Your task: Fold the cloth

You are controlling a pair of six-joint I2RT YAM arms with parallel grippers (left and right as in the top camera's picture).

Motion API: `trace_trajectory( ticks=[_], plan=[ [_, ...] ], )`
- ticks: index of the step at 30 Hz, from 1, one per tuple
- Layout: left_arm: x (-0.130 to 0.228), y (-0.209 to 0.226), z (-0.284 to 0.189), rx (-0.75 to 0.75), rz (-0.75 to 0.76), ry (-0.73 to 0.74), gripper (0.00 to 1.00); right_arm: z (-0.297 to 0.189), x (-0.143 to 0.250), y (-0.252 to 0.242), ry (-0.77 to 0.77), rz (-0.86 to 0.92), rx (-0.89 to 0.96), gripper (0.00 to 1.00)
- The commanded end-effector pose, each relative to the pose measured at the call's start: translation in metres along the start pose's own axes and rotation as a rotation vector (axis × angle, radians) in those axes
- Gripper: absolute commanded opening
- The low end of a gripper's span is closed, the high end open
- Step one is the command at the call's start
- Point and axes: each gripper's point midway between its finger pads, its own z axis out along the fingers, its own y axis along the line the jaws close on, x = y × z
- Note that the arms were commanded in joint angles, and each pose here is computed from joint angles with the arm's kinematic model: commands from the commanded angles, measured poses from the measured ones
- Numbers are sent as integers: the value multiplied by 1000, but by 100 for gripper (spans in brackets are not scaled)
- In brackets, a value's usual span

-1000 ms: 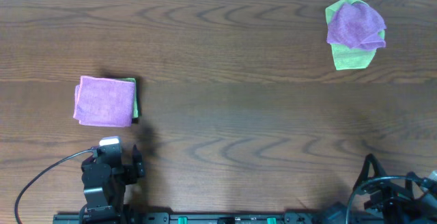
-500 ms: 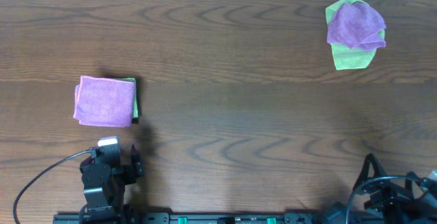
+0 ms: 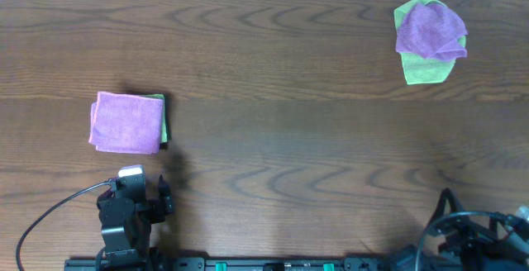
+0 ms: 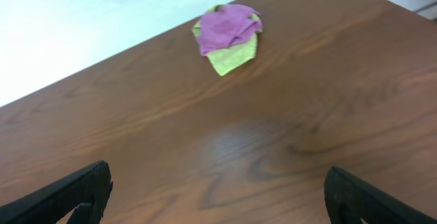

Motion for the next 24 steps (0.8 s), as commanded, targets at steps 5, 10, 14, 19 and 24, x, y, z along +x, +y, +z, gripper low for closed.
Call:
trace_trajectory(
  ticks=[5,10,14,19,24],
  plan=[
    [6,2,2,-11,-6,17,95,57,43,19,55,-220,5,99],
    [6,2,2,-11,-6,16,95,93,72,25,87,-301,-30,99],
    [6,2,2,-11,-6,17,95,112,102,15,137,-339,-32,99],
    [6,2,2,-11,-6,17,95,123,130,7,152,-365,-73,99],
    [6,2,2,-11,-6,17,95,134,153,3,188,-356,-90,99]
  ],
)
